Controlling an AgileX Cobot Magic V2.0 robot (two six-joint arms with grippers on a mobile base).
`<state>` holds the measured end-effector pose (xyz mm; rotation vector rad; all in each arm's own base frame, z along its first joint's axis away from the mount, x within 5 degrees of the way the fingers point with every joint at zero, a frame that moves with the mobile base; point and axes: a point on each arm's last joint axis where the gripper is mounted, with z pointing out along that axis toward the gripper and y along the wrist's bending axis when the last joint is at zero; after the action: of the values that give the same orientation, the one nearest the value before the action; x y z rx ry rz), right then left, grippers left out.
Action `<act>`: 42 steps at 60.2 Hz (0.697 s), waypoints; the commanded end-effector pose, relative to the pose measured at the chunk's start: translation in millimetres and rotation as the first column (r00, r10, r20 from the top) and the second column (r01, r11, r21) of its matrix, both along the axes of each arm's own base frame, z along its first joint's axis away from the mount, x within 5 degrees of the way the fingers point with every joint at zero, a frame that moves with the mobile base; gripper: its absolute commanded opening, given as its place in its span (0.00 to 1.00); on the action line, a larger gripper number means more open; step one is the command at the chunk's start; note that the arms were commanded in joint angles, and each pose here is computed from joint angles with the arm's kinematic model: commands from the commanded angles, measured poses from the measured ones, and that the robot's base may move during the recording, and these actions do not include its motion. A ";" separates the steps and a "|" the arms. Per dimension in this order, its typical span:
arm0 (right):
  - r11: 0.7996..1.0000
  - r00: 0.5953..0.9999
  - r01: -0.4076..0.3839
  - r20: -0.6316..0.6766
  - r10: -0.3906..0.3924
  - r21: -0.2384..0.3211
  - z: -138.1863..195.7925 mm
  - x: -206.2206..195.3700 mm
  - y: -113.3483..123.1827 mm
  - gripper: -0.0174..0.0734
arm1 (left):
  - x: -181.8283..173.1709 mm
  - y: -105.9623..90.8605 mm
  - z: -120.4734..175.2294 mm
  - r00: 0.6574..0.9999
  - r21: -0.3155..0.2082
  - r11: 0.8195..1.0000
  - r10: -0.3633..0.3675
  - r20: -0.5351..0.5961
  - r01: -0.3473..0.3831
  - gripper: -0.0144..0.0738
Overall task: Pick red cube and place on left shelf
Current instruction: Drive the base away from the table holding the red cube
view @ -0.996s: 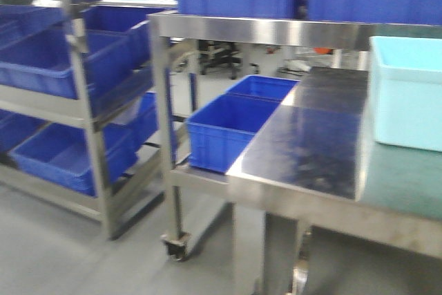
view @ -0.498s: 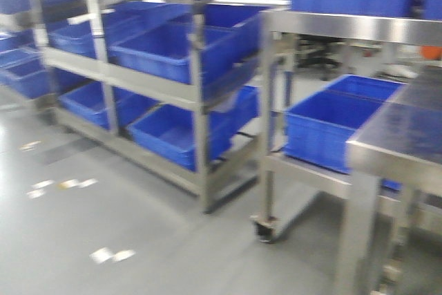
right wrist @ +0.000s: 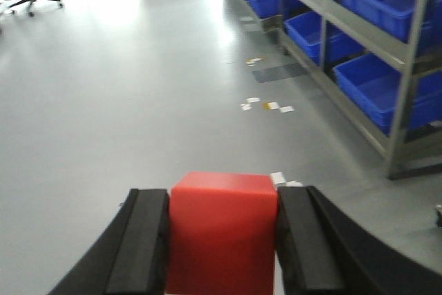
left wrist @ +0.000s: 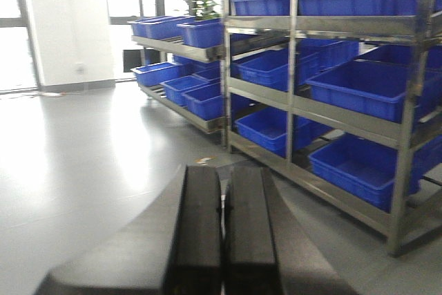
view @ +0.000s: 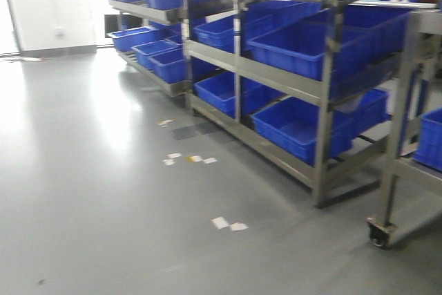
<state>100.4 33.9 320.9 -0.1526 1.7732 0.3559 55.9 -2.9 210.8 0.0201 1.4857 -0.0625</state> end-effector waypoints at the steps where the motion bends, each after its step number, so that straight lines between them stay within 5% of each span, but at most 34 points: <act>1: 0.999 0.993 0.017 0.113 -0.020 0.028 17.1 0.8 -1.7 0.25 | -0.9 0.0 0.0 0.997 -0.004 1.000 0.000 0.073 0.001 0.28; 42: 0.999 0.993 0.017 0.113 -0.020 0.028 17.1 0.8 -1.7 0.25 | -0.9 0.0 0.0 0.997 -0.004 1.000 0.000 0.073 0.001 0.28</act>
<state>100.4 33.9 320.9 -0.1526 1.7732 0.3559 55.9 -2.9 210.8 0.0201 1.4857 -0.0625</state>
